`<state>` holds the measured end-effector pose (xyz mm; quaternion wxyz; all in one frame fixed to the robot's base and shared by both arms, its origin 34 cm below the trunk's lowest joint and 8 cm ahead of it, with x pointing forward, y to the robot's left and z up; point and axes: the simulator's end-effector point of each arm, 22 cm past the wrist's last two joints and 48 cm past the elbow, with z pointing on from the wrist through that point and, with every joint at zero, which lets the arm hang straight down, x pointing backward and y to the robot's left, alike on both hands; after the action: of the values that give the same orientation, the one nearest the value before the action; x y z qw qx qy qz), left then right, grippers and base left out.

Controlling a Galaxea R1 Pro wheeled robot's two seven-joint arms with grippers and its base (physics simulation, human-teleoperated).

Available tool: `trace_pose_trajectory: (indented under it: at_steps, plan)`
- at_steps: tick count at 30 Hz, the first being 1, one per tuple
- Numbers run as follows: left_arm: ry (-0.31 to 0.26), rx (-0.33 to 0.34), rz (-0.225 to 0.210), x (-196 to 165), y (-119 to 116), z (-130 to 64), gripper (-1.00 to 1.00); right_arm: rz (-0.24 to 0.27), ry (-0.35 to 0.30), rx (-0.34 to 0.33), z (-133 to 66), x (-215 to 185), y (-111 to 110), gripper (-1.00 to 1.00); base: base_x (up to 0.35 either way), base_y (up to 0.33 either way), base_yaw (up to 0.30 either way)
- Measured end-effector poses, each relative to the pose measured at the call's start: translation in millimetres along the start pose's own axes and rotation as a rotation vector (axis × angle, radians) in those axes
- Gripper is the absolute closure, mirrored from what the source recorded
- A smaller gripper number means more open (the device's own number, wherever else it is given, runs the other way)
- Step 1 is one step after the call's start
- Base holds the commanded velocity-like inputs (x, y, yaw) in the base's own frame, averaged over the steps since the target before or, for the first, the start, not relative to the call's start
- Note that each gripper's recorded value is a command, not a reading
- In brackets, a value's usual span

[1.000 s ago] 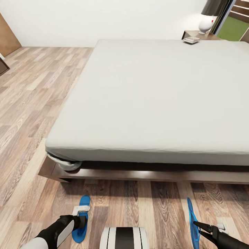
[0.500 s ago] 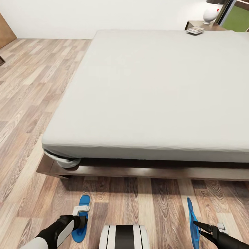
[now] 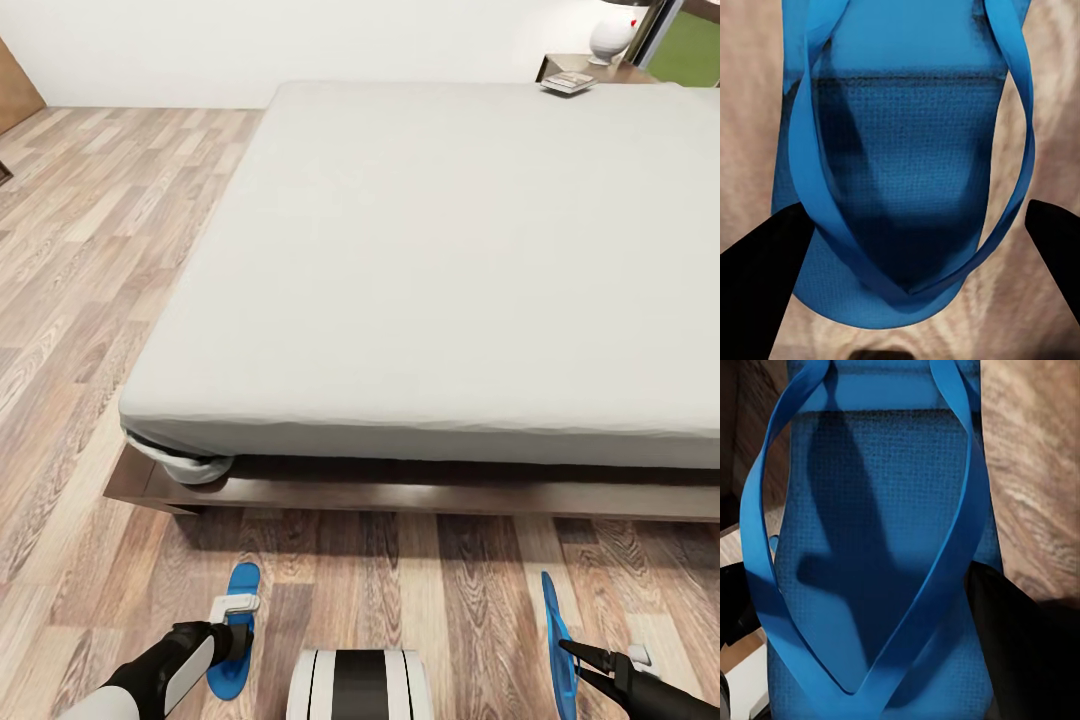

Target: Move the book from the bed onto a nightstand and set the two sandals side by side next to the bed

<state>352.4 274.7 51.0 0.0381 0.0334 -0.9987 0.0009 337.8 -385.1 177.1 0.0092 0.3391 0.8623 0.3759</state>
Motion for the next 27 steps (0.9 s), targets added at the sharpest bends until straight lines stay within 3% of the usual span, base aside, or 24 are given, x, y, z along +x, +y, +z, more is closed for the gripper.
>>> trace_pose_trajectory:
  at_steps: [19, 20, 27]
  plan:
    - [0.000, 0.000, 0.000, 0.1, 0.0, 0.0, 1.00, 0.000, 0.000, 0.000, 0.0, 0.0, 0.0, 1.00, 0.000, 0.000, 0.000]
    - [0.000, 0.000, 0.001, 0.1, -0.1, 0.0, -1.00, 0.000, 0.000, 0.000, 0.0, 0.0, 0.0, 1.00, 0.000, 0.000, 0.000]
    - [0.001, -0.005, 0.006, 0.5, 1.1, 0.1, -1.00, 0.000, 0.000, 0.000, 0.0, -0.1, 0.0, 1.00, 0.000, 0.000, 0.000]
